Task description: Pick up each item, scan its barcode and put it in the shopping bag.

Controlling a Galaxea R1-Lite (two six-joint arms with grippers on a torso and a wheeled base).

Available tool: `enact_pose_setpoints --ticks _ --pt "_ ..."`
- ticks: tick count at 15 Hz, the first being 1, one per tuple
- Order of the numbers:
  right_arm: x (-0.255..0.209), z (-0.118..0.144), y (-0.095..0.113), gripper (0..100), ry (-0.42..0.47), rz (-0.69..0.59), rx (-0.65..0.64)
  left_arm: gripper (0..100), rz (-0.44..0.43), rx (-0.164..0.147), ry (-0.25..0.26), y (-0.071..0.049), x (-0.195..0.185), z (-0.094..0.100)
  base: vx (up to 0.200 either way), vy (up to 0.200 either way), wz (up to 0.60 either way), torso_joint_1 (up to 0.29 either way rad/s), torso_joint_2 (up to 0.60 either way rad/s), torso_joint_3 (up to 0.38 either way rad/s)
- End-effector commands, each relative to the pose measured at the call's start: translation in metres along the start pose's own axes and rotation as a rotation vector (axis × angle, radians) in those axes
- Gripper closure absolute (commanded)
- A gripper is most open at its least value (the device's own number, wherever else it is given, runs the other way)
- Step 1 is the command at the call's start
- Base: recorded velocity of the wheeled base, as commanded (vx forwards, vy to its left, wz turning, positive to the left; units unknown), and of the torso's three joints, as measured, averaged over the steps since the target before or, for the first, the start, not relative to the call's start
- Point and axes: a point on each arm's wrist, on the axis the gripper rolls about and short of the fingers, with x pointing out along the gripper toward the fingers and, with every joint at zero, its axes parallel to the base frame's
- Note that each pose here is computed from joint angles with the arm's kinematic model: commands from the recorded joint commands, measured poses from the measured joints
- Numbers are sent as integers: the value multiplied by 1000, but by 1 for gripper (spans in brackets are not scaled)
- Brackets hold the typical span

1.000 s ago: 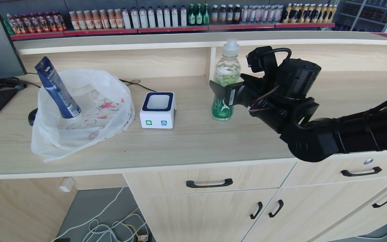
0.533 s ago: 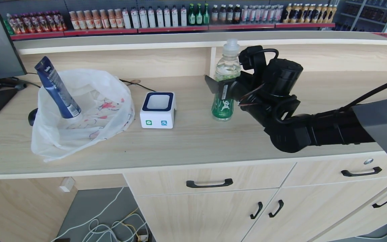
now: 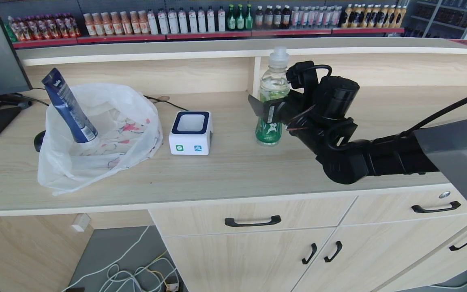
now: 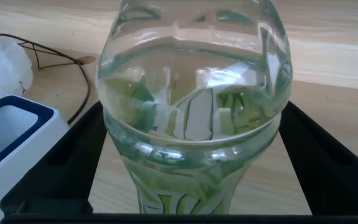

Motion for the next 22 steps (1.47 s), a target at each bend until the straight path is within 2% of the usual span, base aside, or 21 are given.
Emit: enact_pose_setpoints --ticks 1,5,6,18,22 --pt "4 -1 0 0 -9 -1 1 0 0 0 2 0 0 0 0 0 0 0 0 0" --pt "7 -1 1 0 -13 -1 1 0 0 0 2 0 0 0 0 0 0 0 0 0" --pt "8 0 1 100 -16 -3 1 0 0 0 2 0 0 0 0 0 0 0 0 0" --pt "9 9 1 100 -47 -8 8 0 0 0 2 0 0 0 0 0 0 0 0 0" --pt "4 27 0 100 -83 -7 13 0 0 0 2 0 0 0 0 0 0 0 0 0"
